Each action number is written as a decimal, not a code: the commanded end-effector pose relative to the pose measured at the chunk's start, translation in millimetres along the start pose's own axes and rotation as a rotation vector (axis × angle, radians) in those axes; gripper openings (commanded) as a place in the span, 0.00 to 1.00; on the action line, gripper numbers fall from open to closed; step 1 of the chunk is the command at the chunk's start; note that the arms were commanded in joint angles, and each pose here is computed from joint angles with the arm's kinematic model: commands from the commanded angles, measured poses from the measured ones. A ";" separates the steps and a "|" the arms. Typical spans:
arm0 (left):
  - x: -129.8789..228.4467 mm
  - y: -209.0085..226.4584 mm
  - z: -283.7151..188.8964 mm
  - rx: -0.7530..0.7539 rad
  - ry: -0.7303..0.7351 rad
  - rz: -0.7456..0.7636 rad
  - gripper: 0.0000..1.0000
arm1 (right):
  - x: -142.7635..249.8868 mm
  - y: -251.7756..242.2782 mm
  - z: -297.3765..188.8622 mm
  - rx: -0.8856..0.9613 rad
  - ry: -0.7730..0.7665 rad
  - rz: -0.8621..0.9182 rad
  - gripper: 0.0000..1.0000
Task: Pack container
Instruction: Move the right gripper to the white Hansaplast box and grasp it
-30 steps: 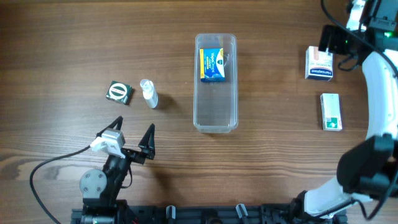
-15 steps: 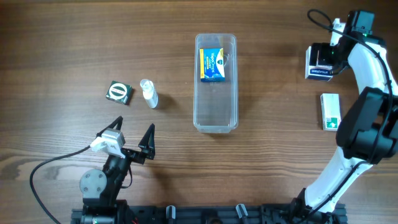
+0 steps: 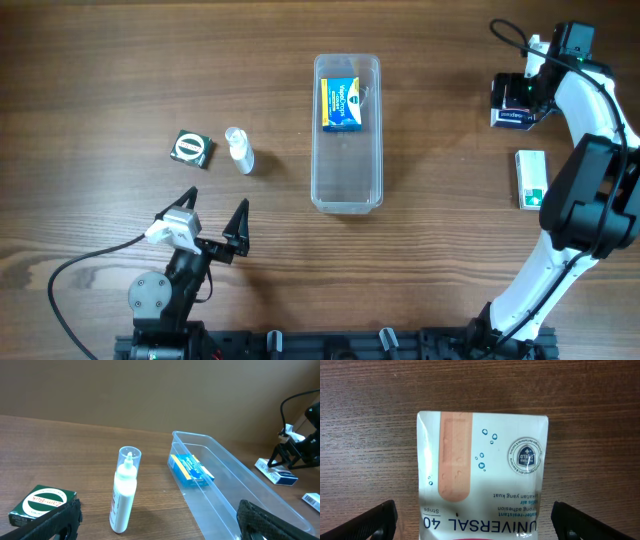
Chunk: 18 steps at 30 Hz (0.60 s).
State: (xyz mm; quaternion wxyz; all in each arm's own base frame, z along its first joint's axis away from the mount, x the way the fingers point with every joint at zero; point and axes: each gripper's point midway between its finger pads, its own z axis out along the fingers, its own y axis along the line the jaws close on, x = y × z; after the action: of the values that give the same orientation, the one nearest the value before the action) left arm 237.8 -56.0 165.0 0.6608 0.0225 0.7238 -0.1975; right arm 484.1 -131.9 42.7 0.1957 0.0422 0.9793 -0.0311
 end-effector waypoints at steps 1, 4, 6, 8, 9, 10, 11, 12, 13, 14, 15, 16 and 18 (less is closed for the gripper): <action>1.3 2.7 0.0 -0.009 -0.003 0.016 1.00 | 17.5 -1.9 24.0 0.007 0.060 0.034 1.00; 1.4 2.7 0.0 -0.010 -0.003 0.015 1.00 | 22.8 -1.1 31.4 0.004 0.079 0.033 1.00; 1.3 2.7 0.0 -0.009 -0.003 0.016 1.00 | 26.9 -0.5 36.8 0.002 0.093 0.033 1.00; 1.3 2.7 0.0 -0.009 -0.003 0.016 1.00 | 30.8 0.1 41.8 -0.001 0.107 0.034 1.00; 1.3 2.7 0.0 -0.009 -0.003 0.016 1.00 | 31.3 0.2 42.6 -0.001 0.109 0.035 1.00; 1.3 2.7 0.0 -0.009 -0.003 0.016 1.00 | 31.6 0.3 43.0 -0.001 0.110 0.035 1.00; 1.3 2.7 0.0 -0.009 -0.003 0.016 1.00 | 31.4 0.1 43.0 -0.001 0.109 0.034 1.00; 1.3 2.7 0.0 -0.009 -0.003 0.016 1.00 | 31.2 0.1 43.0 0.000 0.108 0.034 1.00; 1.3 2.7 0.0 -0.009 -0.003 0.016 1.00 | 31.1 0.1 43.1 0.000 0.108 0.034 1.00; 1.3 2.7 0.0 -0.009 -0.003 0.016 1.00 | 31.1 0.1 43.1 0.000 0.108 0.034 1.00; 1.3 2.7 0.0 -0.009 -0.003 0.016 1.00 | 31.1 0.1 43.1 0.000 0.108 0.035 0.99; 1.3 2.7 0.0 -0.009 -0.003 0.016 1.00 | 30.5 -0.1 43.0 0.000 0.105 0.035 0.98; 1.3 2.7 0.0 -0.009 -0.003 0.016 1.00 | 28.0 -0.5 41.8 0.001 0.100 0.036 0.95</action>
State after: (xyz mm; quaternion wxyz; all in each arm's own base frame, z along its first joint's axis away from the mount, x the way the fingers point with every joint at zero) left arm 237.8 -56.0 165.0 0.6608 0.0225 0.7238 -0.1975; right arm 476.7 -131.2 1.9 0.1555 0.0550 0.9860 -0.0236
